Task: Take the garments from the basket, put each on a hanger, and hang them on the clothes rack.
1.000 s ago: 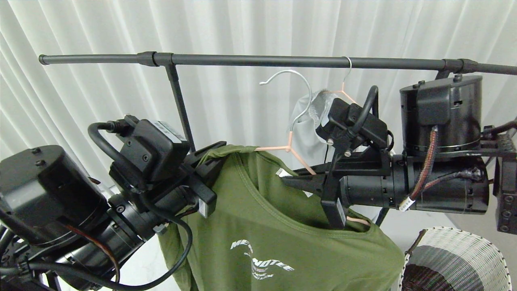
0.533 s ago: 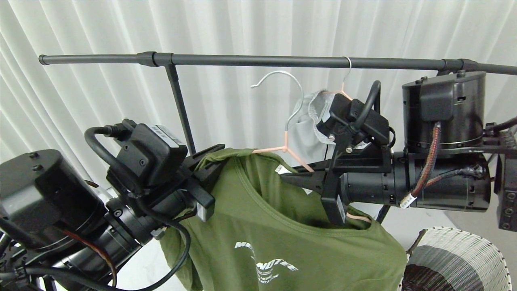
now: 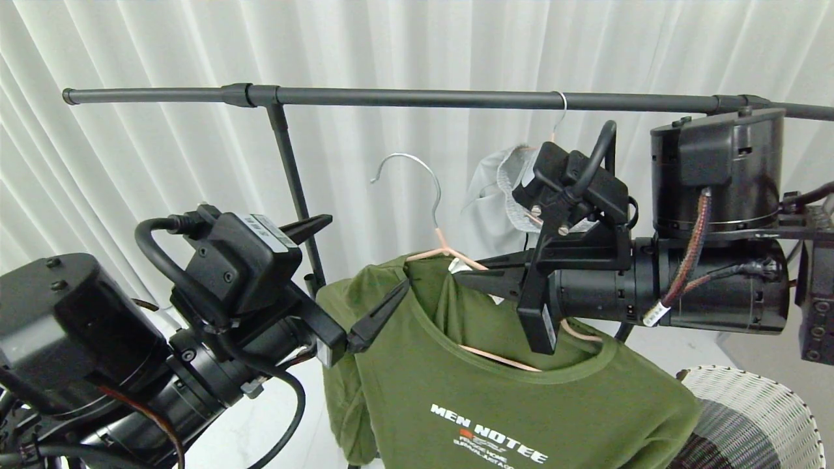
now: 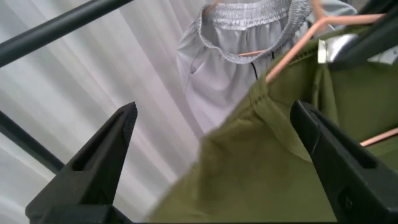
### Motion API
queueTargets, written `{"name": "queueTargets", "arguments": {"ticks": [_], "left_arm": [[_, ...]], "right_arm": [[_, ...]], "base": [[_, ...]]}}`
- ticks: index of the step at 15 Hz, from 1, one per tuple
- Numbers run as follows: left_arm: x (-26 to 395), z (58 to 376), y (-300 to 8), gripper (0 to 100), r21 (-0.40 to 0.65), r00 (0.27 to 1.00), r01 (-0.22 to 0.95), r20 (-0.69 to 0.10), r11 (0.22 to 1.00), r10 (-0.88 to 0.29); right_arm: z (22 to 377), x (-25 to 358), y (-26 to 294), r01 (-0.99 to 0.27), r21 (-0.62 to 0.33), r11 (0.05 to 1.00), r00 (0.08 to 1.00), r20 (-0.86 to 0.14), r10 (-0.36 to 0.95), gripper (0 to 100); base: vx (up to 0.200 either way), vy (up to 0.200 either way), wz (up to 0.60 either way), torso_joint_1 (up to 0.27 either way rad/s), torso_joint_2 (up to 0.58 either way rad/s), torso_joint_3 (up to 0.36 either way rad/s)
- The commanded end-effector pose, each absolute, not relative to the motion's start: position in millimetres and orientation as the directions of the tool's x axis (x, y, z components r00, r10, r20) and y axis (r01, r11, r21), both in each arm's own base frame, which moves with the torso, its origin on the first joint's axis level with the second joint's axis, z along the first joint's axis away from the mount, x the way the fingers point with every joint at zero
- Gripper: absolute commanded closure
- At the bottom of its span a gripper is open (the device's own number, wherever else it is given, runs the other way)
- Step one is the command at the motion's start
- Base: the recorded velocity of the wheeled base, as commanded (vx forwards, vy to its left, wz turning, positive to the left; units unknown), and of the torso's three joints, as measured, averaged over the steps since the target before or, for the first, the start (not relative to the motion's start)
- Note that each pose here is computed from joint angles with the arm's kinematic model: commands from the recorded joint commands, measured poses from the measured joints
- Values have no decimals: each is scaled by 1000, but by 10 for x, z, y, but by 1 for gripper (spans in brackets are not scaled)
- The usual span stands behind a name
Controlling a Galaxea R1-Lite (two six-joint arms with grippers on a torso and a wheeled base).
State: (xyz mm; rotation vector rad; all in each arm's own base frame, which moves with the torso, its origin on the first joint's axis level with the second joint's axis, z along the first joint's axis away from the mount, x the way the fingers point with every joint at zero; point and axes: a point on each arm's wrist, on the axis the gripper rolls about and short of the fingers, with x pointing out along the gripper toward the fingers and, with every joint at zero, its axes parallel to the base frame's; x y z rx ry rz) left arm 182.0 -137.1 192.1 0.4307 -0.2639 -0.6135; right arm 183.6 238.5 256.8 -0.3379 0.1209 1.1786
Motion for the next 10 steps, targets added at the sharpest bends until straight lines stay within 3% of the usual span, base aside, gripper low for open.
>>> {"name": "queueTargets", "arguments": {"ticks": [1, 5, 8, 10], "left_arm": [[1828, 1896, -1336, 0, 464, 799, 487, 106, 740, -592], [1786, 1836, -1185, 0, 465, 823, 465, 86, 753, -561], [1817, 1606, -890, 0, 444, 881, 427, -9, 788, -473], [1895, 1341, -745, 0, 407, 898, 436, -133, 803, -420]], "right_arm": [[2606, 1859, 2320, -911, -203, 358, 403, -257, 879, 100], [2660, 1872, 2223, -900, -210, 383, 427, -239, 872, 100], [2734, 1814, 2124, -894, -217, 393, 437, -221, 872, 100], [2806, 1753, 2056, -891, -223, 396, 439, -197, 877, 100]], "base": [[0, 0, 0, 0, 0, 0], [0, 0, 0, 0, 0, 0], [0, 0, 0, 0, 0, 0], [0, 0, 0, 0, 0, 0]]}}
